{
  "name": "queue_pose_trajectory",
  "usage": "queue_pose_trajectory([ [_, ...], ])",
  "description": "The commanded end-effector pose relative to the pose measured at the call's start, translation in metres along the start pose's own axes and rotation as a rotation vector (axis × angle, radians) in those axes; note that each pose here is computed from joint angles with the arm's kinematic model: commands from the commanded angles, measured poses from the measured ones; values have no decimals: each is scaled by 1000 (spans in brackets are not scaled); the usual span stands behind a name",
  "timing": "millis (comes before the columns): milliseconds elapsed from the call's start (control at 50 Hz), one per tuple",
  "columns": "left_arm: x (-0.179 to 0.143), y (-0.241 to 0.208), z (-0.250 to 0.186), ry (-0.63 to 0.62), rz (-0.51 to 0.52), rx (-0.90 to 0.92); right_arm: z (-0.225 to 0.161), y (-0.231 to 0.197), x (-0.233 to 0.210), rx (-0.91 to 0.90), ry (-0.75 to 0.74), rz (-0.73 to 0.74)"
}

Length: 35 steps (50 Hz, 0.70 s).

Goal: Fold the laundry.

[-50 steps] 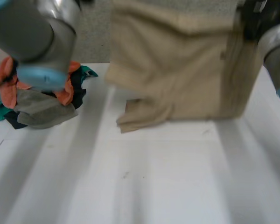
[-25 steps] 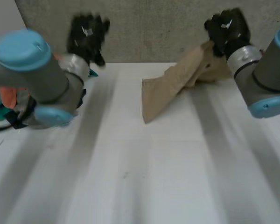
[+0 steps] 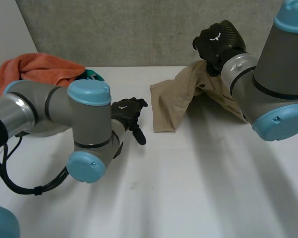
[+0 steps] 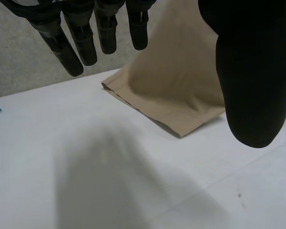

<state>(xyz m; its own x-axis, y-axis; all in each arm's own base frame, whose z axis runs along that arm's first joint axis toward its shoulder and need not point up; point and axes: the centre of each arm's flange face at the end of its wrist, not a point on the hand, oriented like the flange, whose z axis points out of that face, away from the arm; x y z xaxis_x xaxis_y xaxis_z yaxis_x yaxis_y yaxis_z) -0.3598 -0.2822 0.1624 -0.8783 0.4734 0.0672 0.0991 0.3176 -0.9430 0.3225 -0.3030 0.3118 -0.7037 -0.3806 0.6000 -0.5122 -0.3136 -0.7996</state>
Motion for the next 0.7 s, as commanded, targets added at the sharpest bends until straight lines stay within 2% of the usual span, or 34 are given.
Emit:
queue_pose_trajectory([
  [20, 5, 8, 5, -24, -87, -46, -21, -30, -6, 34, 0, 21],
  [300, 30, 28, 3, 4, -275, -140, -54, -71, -12, 89, -7, 83],
  [380, 31, 30, -1, -27, -292, -139, -55, -70, -7, 84, 3, 109],
  [420, 24, 24, -4, -69, -296, -121, -52, -66, -4, 71, 12, 112],
  [480, -17, -18, -16, -264, -317, 17, -44, -46, 11, 15, 47, 114],
  [540, -49, -56, -29, -345, -322, 129, -41, -30, 22, -35, 65, 116],
  [620, -77, -97, -42, -310, -289, 256, -42, -18, 30, -69, 68, 136],
  [700, -75, -120, -56, -178, -177, 310, -45, -12, 26, -87, 22, 144],
])
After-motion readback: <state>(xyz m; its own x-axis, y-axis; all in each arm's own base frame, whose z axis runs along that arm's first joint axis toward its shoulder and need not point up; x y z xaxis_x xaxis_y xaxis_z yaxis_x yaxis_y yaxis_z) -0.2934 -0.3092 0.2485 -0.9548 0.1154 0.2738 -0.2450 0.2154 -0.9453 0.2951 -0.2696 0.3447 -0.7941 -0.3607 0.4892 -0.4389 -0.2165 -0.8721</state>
